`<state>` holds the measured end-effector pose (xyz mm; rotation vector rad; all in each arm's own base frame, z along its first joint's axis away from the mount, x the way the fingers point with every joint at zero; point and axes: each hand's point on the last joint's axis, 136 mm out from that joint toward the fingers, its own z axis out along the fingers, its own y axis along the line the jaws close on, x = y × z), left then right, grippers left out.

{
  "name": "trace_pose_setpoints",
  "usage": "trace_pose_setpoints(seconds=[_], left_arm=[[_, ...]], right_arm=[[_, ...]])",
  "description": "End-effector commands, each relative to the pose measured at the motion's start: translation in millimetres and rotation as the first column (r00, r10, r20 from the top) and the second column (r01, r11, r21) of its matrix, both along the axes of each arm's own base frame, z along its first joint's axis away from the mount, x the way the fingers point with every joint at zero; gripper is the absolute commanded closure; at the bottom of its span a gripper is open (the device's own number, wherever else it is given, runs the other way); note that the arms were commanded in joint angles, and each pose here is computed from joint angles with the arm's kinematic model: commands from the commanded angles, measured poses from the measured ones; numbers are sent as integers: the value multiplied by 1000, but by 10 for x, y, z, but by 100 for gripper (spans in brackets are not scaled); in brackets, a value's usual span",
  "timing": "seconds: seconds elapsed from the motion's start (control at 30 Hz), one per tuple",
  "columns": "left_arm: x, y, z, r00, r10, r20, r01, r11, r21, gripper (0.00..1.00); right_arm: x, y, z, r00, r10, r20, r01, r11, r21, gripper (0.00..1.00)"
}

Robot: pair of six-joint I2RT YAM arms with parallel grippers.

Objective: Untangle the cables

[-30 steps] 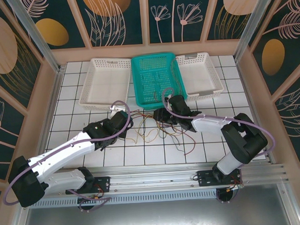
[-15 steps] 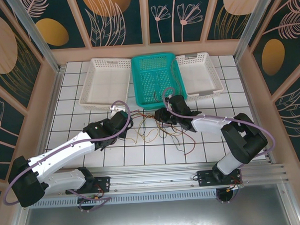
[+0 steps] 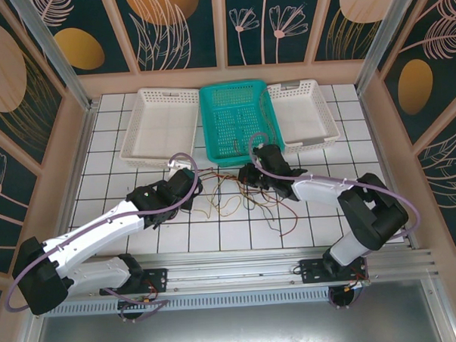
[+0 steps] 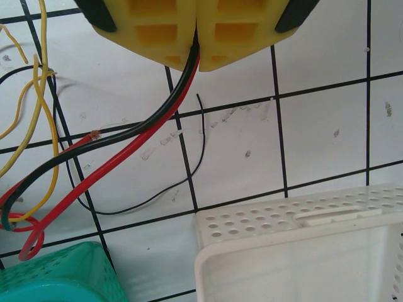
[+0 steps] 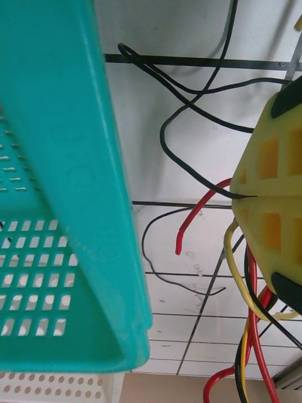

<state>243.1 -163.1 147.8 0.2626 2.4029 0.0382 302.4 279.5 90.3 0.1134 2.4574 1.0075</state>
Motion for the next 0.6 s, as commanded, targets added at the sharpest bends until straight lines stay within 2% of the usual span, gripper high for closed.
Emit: trace_pose_setpoints(seconds=[0.0,0.3,0.43,0.57], left_arm=[[1,13,-15,1000,-8,3,8,1000,4,100],[2,7,-20,1000,-9,1,9,1000,5,100],[2,8,-23,1000,-9,0,9,1000,7,100],[4,8,-26,1000,-8,-1,8,1000,8,100]], right_arm=[[51,-127,227,997,-44,68,45,999,-4,100],[115,-624,609,976,-147,162,153,988,-28,100],[183,-976,745,958,-216,187,225,974,-30,100],[182,-1207,1059,935,-253,249,269,963,-30,100]])
